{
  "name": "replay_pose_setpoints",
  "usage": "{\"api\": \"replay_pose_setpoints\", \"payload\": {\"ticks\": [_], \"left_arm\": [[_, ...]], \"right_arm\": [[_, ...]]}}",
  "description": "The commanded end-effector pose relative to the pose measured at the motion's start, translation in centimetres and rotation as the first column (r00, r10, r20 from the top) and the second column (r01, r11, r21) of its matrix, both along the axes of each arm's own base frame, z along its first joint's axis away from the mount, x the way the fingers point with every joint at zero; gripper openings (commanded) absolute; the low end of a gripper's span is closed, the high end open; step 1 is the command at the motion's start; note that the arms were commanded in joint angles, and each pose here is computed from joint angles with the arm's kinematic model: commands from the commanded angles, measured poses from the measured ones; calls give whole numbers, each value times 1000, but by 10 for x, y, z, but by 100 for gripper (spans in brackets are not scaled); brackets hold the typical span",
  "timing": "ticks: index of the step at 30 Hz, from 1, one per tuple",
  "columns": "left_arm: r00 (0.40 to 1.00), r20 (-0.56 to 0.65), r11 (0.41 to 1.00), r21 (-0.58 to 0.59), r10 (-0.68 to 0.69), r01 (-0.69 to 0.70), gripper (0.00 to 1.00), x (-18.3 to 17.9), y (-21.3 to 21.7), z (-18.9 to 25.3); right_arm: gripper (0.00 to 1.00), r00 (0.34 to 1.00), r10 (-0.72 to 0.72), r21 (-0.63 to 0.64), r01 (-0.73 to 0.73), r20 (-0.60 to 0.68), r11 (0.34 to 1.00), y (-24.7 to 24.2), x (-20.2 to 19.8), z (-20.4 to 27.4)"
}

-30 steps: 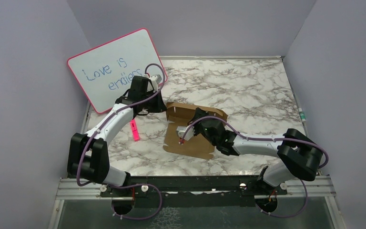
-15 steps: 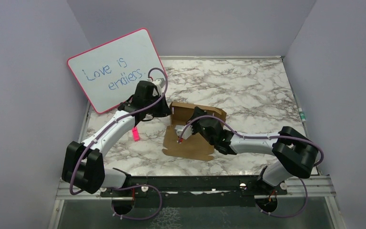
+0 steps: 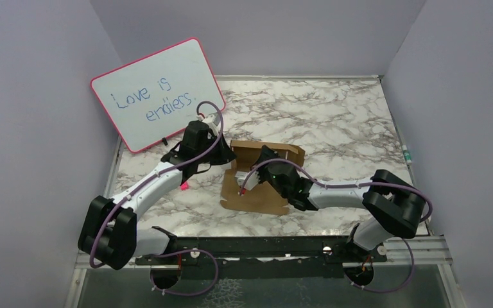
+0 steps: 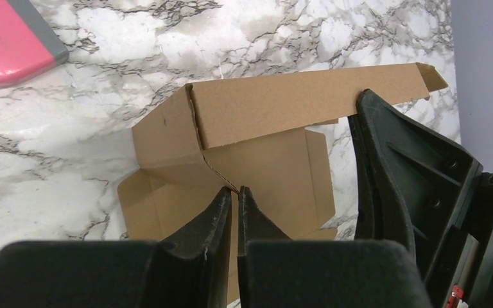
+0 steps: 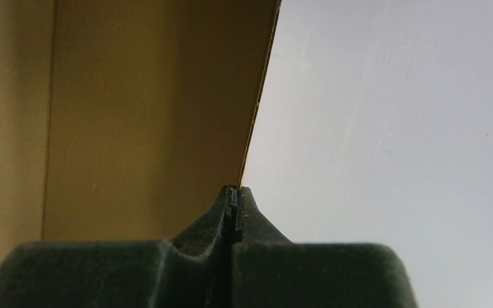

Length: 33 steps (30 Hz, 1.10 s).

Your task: Fold the paper box

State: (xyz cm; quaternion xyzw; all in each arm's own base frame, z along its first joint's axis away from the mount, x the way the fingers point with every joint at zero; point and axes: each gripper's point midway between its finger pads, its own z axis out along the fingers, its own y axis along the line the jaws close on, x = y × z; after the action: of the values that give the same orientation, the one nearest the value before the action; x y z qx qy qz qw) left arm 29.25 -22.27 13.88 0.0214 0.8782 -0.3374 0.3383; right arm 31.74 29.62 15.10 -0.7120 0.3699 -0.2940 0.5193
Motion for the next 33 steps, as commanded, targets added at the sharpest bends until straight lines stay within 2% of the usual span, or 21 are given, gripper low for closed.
{"api": "replay_pose_setpoints", "payload": {"ticks": [1, 5, 13, 19, 25, 33], "left_arm": [[1000, 5, 999, -54, -8, 9, 9, -8, -10, 2], [1000, 31, 1000, -9, -2, 2, 15, -9, -1, 5], [991, 137, 989, 143, 5, -25, 36, -3, 27, 30], [978, 209, 973, 226, 5, -54, 44, 6, 59, 48], [975, 223, 960, 270, 12, -74, 51, 22, 94, 47], [979, 203, 945, 324, -26, -42, 62, 25, 102, 30]], "right_arm": [[1, 1000, 10, -55, -10, -2, 998, 0, -6, -19], [1, 1000, 4, -56, -4, -1, 998, -2, -7, -20], [1, 1000, 4, -61, -4, -7, 998, -4, -8, -17], [1, 1000, 3, -63, -4, -15, 998, -4, -9, -18], [1, 1000, 7, -58, -8, -18, 998, -2, -8, -16], [1, 1000, 14, -47, -15, -24, 999, 0, -9, -14]]}}
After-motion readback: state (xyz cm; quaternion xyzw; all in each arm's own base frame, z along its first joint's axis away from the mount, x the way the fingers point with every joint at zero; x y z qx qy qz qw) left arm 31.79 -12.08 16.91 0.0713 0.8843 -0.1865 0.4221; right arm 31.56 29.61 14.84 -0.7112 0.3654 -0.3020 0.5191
